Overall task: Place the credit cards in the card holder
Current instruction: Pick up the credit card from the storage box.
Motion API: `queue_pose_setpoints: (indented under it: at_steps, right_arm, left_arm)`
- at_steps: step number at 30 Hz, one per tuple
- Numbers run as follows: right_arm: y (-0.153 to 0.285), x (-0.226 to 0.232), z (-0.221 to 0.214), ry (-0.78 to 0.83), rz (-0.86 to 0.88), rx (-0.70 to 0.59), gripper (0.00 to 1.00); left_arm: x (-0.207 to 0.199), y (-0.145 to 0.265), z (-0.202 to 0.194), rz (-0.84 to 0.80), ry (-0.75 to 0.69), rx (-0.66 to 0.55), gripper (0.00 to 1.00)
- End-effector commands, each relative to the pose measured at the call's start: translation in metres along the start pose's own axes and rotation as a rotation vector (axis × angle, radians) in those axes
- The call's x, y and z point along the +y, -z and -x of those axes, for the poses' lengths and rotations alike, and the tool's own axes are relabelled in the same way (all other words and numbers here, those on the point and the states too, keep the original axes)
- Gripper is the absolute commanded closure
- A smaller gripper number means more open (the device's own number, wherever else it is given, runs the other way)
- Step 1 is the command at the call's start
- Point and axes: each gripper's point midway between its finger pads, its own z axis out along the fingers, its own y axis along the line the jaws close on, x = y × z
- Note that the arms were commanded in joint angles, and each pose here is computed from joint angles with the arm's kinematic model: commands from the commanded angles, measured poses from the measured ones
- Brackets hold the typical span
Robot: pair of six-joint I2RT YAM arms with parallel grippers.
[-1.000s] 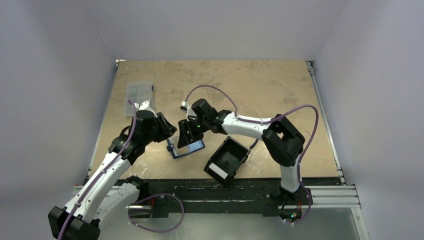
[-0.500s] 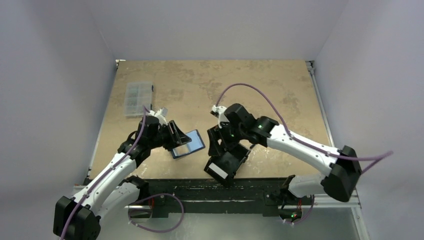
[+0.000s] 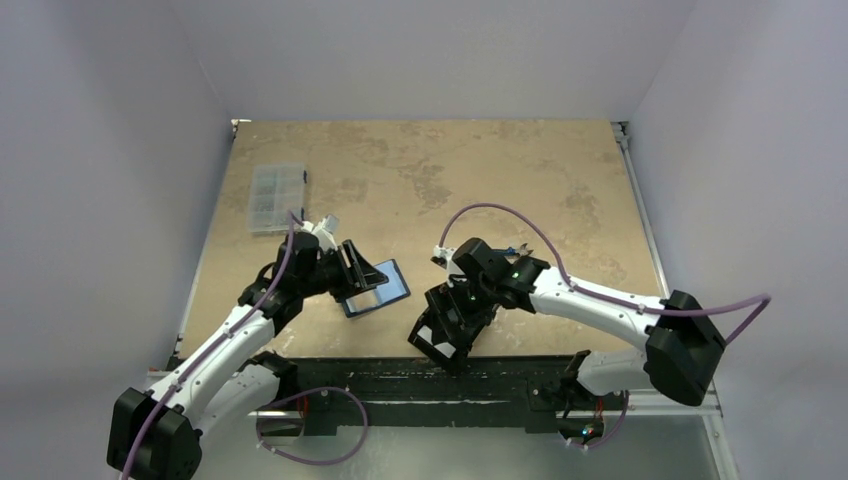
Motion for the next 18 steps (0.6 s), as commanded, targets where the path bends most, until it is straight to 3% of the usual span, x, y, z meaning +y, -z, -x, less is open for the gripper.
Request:
queue_pose_setpoints:
  at_steps: [1,18]
  right_arm:
    - [-0.014,0.017,0.010,0.028,0.067,-0.016,0.14]
    - [-0.038,0.022,0.009,0.026,0.083,0.027,0.21]
  left_arm:
    - [-0.015,0.003,0.006,-0.049,-0.027,-0.016,0.51]
    - [-0.014,0.006,0.006,-0.039,-0.028,-0.025,0.50]
